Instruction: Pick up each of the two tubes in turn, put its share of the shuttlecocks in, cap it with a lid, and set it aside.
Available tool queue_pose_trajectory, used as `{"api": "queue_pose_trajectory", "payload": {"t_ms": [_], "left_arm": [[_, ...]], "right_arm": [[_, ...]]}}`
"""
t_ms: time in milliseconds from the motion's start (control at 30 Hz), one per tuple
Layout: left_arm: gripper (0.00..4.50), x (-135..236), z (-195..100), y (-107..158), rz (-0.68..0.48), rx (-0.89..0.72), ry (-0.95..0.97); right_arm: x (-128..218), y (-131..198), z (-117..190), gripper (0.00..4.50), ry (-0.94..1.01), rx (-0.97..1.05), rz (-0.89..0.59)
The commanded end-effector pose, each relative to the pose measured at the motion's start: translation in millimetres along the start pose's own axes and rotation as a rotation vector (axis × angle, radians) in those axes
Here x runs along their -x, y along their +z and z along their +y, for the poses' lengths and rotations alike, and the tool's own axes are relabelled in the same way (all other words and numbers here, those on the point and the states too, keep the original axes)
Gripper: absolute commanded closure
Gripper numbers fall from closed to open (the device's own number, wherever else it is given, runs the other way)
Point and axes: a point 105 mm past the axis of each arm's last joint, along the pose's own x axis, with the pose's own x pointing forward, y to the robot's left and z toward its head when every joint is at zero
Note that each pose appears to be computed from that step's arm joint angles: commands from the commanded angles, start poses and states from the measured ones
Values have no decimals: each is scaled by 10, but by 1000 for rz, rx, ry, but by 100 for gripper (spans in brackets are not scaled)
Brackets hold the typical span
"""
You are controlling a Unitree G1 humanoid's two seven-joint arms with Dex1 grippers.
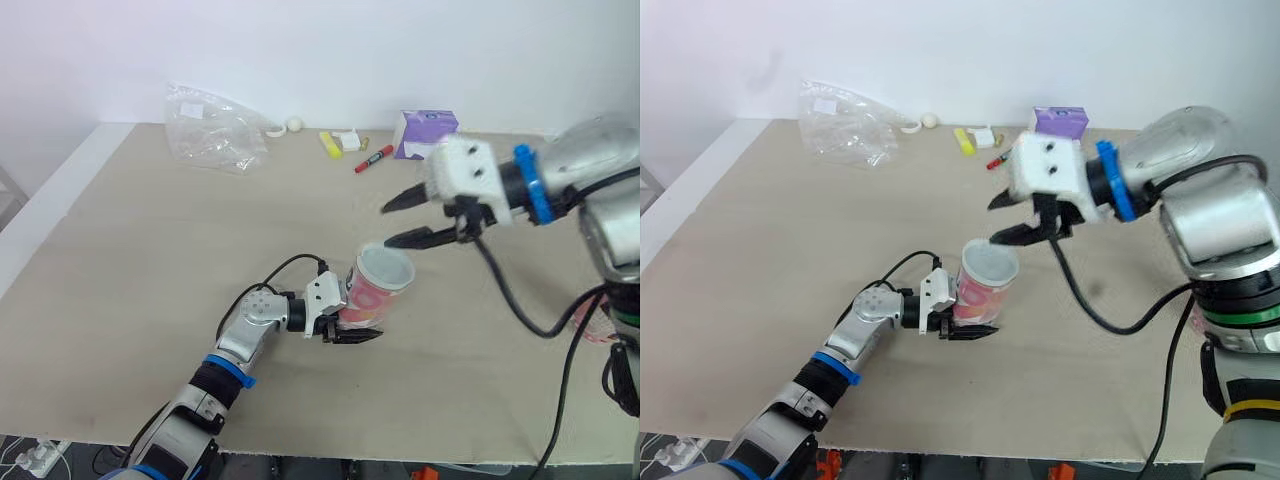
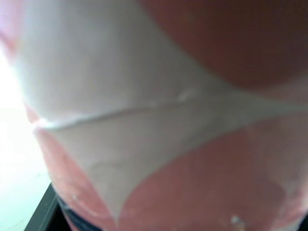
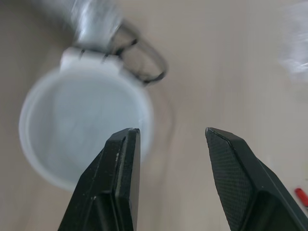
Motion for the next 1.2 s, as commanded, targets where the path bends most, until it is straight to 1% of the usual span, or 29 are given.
{"api": "queue_pose_trajectory", "payload": {"t_ms": [33, 67, 133, 167, 200, 267, 300, 433, 567, 633, 867, 1200], "left_arm": [[154, 61, -84, -273, 86, 78, -8], [154, 63, -84, -274, 86, 78, -8], [154, 65, -82, -273, 85, 78, -8], [154, 64, -81, -271, 85, 78, -8], [154, 61, -80, -267, 84, 77, -9], [154, 50, -78, -252, 79, 77, -10], [154, 44, -77, -242, 76, 77, -11], [154, 36, -74, -229, 72, 76, -12], [154, 34, -75, -228, 71, 77, -8], [154, 42, -75, -233, 70, 80, -3], [154, 48, -65, -239, 72, 83, 4], [154, 34, -57, -227, 65, 76, 11]], "right_arm": [[198, 218, -22, 213, -39, -77, -111], [213, 244, 14, 213, -21, -107, -129], [206, 256, 147, 266, 36, -165, -148], [177, 230, 215, 284, 58, -185, -140], [136, 201, 273, 339, 72, -196, -131], [53, 168, 365, 433, 93, -205, -124], [9, 156, 392, 443, 99, -213, -123], [-91, 70, 429, 443, 98, -224, -92], [-198, -207, 403, 443, 66, -215, 18], [-218, -265, 404, 443, 67, -217, 45], [-270, -379, 440, 443, 96, -227, 95], [-404, -477, 547, 443, 142, -259, 123]]}}
